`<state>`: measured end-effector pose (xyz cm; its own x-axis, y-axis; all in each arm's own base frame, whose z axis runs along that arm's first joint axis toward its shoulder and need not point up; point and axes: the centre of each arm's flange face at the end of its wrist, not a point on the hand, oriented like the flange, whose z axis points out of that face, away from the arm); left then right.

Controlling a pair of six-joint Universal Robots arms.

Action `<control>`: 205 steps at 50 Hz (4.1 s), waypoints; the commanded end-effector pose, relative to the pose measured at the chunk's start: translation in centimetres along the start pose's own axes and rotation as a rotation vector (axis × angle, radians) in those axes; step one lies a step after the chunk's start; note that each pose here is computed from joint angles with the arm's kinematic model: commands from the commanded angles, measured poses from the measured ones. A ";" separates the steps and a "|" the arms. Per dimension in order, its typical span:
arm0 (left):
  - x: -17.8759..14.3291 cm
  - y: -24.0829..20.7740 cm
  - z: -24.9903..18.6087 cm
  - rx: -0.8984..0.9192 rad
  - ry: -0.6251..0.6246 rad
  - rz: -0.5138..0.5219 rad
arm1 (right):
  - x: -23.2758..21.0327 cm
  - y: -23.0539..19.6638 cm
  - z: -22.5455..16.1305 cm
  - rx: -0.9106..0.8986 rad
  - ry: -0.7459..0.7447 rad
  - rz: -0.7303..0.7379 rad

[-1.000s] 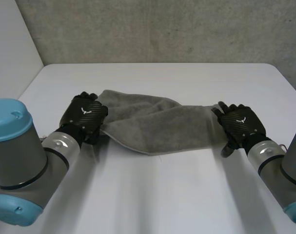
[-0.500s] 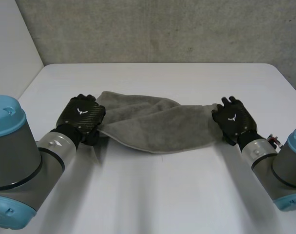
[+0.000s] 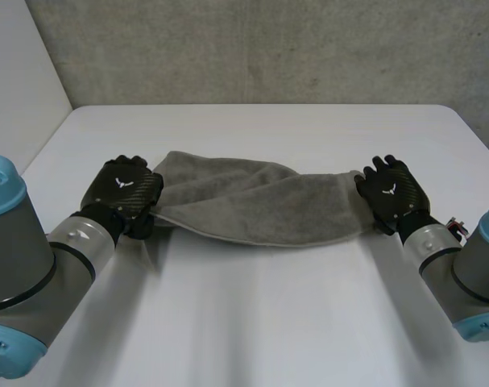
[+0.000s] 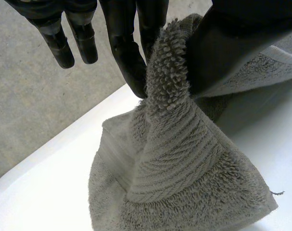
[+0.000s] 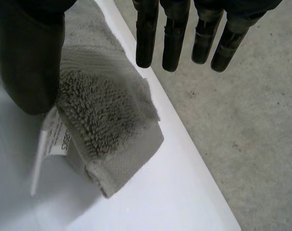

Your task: Fold the towel.

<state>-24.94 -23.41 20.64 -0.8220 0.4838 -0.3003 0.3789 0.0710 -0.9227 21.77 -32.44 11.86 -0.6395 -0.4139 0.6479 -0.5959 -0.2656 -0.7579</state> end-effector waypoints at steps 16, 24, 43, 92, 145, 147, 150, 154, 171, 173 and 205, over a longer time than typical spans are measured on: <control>-0.2 -0.4 -0.7 -0.010 0.002 -0.061 | 1.1 0.5 2.0 0.023 0.035 -0.002; -1.0 -0.1 -0.3 -0.023 -0.019 -0.065 | 4.0 -3.7 0.8 0.076 0.029 0.030; -1.0 0.5 -1.7 -0.170 0.116 0.017 | 7.5 -10.9 -8.1 -0.332 -0.541 0.186; -0.3 -1.0 1.9 -0.123 0.101 0.236 | 2.8 -5.7 -3.1 -0.420 -0.499 0.311; -3.7 -0.2 2.5 -0.161 0.017 0.227 | 3.8 -7.5 -1.6 -0.362 -0.406 0.027; -3.8 0.1 3.6 -0.171 0.022 0.244 | 3.9 -7.6 -0.8 -0.340 -0.393 -0.005; -3.8 -0.2 5.6 -0.145 0.025 0.313 | 4.4 -8.5 1.1 -0.249 -0.335 -0.067; -5.4 -3.9 9.3 0.090 -0.103 0.385 | 8.1 -12.6 5.1 0.007 -0.075 -0.161; -9.4 -21.1 3.7 1.206 -0.395 0.203 | 21.5 -24.2 1.9 0.681 0.388 0.077; -9.5 -18.8 5.1 1.106 -0.270 0.190 | 19.5 -22.3 2.1 0.598 0.245 0.096; -1.5 9.0 5.2 0.009 0.315 0.362 | -1.3 -4.6 -4.4 -0.068 -0.485 0.054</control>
<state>-22.67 -29.58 11.93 -0.5291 0.6558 -0.5386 0.5527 -0.2153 -0.8051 23.72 -26.78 13.54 -0.3678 -0.7774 0.5103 -0.5825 -0.2351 -0.7781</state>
